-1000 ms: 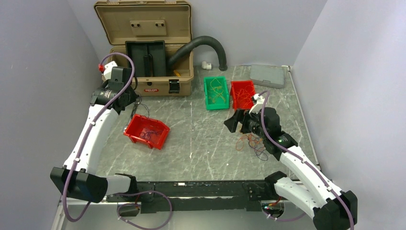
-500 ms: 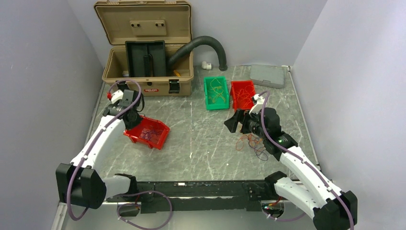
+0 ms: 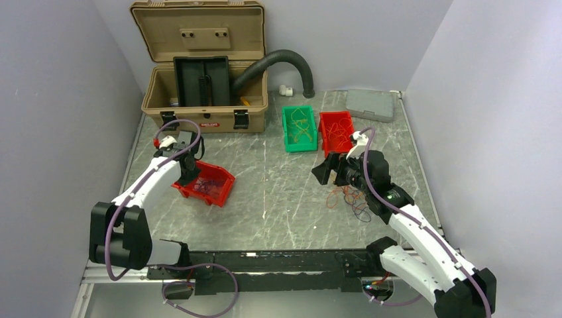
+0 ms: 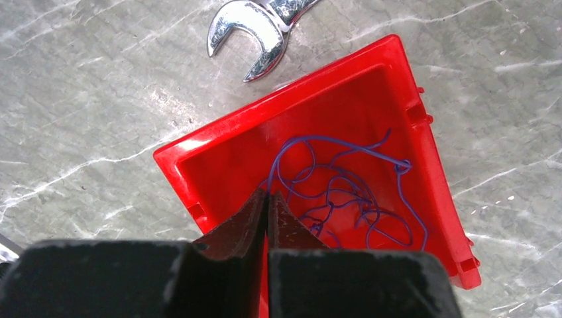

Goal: Untangle the cables

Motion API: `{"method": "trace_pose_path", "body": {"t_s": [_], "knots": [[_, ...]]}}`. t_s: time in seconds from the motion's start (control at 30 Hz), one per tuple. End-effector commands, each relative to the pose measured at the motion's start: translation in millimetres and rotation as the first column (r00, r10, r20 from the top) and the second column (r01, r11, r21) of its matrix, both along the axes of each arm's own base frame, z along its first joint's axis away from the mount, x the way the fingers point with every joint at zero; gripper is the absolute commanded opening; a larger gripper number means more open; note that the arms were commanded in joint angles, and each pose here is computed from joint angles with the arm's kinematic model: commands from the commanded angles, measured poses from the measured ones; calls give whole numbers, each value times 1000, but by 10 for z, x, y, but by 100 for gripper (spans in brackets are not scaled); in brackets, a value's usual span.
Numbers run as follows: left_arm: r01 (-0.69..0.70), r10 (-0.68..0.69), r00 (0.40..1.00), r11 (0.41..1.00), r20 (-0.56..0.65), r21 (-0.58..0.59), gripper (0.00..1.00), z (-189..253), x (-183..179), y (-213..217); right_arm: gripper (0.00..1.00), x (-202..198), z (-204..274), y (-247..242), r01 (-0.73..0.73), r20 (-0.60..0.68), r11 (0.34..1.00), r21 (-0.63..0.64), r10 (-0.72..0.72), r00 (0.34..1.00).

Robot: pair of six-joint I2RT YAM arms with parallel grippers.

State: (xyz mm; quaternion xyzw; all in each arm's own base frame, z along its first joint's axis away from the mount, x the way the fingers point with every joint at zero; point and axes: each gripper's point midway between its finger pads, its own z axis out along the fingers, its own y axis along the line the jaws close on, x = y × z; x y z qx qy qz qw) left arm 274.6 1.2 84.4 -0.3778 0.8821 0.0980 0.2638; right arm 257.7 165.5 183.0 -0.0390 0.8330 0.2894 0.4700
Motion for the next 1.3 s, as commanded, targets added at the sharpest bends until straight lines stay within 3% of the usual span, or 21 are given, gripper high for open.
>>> {"method": "trace_pose_path", "body": {"t_s": [0.0,0.1,0.3,0.43,0.57,0.7,0.77,1.07,1.27], "knots": [[-5,6,998,1000,64,-15,11,78,138,-18,95,-18,22,-120,46,8,998,-43,-46,999],[85,-82,993,996,84,-27,23,188,186,-98,98,-14,-121,-339,171,-31,982,-86,-174,984],[274,-266,929,962,257,5,80,678,204,-282,100,-27,-445,-715,380,-108,907,-181,-402,909],[379,-374,877,924,301,42,93,978,180,-340,100,1,-526,-860,447,-124,860,-245,-485,866],[516,-503,814,856,292,36,99,1155,116,-496,100,40,-591,-1071,538,-119,780,-319,-596,794],[672,-640,693,740,332,24,99,1255,58,-781,99,19,-653,-1378,658,-110,655,-372,-735,669],[732,-692,626,681,360,35,99,1298,18,-920,98,16,-675,-1462,683,-109,629,-371,-760,641],[914,-784,332,405,525,27,99,1384,-224,-1783,98,44,-1099,-1388,576,-258,719,-389,-685,682],[944,-787,246,328,566,45,99,1349,-336,-2055,94,-10,-1424,-1293,498,-348,755,-427,-645,680]]}}
